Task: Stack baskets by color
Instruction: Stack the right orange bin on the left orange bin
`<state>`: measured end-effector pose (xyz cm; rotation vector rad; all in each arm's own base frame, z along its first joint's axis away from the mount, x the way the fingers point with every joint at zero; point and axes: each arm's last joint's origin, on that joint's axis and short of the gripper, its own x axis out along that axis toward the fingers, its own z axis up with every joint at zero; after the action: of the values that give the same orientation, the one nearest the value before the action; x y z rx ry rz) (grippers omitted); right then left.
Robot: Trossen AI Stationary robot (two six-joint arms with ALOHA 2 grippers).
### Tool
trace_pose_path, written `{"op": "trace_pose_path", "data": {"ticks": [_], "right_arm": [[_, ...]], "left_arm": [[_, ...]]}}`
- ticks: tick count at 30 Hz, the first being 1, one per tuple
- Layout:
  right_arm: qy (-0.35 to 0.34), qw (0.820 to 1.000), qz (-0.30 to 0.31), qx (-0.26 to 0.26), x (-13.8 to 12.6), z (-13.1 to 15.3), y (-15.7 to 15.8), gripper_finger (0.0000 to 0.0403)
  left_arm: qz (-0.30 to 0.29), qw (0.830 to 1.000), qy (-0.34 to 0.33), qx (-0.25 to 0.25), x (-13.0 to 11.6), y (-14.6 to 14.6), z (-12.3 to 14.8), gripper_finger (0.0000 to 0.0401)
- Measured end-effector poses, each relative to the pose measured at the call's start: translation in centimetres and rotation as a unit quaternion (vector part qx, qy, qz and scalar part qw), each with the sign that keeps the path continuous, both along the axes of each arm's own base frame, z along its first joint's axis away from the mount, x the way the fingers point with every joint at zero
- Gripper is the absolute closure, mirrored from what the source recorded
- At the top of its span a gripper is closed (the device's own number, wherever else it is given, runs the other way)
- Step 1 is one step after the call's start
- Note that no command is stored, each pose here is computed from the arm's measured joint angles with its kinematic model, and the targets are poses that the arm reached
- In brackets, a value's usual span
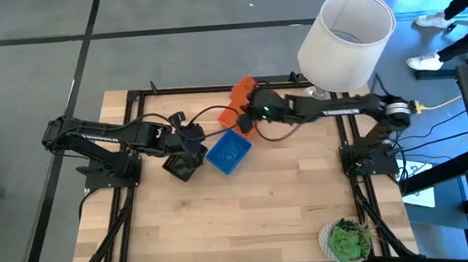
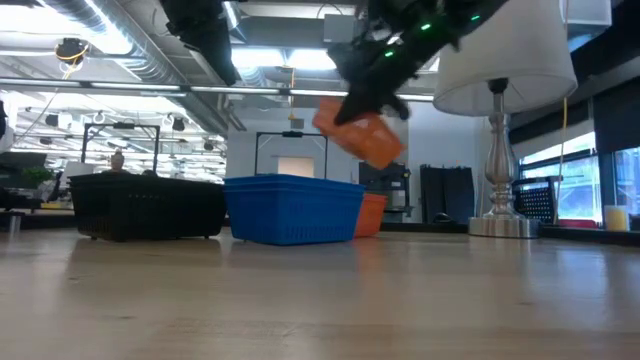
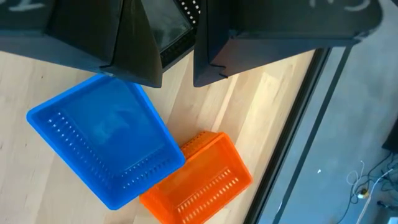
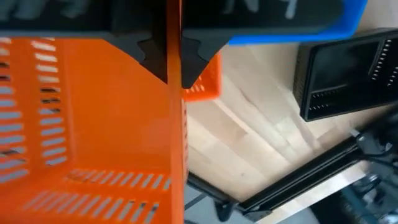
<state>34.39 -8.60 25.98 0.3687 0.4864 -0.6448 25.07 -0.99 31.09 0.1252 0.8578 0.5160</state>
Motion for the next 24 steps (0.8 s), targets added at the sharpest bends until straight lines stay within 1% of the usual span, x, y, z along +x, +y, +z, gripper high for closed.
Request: {"op": "trace_pose_path", "data": {"ticks": [4, 7, 9, 14, 17, 24], "right_arm": [[0.012, 0.999, 0.044, 0.021, 3.1, -1.1, -1.8, 0.0403], [0.039, 0.997, 0.057, 0.041, 4.8, -2.6, -2.7, 0.0403], [0.066, 0.995, 0.058, 0.056, 5.5, -3.4, -3.0, 0.0403], [0.128, 0.987, 0.05, 0.086, 6.0, -4.7, -3.3, 0.0403], [0.135, 0.985, 0.042, 0.096, 5.8, -4.7, -3.3, 0.0403], [0.182, 0.975, 0.028, 0.122, 5.0, -5.3, -3.0, 0.0403]], "left_arm": [[0.0, 1.0, 0.0, 0.0, 0.0, 0.0, 0.0, 0.0316], [0.0, 1.0, 0.0, 0.0, 0.0, 0.0, 0.0, 0.0316], [0.0, 1.0, 0.0, 0.0, 0.0, 0.0, 0.0, 0.0316], [0.0, 1.0, 0.006, 0.0, -0.1, 0.0, -0.1, 0.0316], [0.0, 1.0, 0.009, 0.001, -0.1, 0.0, -0.1, 0.0316], [0.0, 1.0, 0.009, 0.001, -0.1, 0.0, -0.1, 0.0316]]}}
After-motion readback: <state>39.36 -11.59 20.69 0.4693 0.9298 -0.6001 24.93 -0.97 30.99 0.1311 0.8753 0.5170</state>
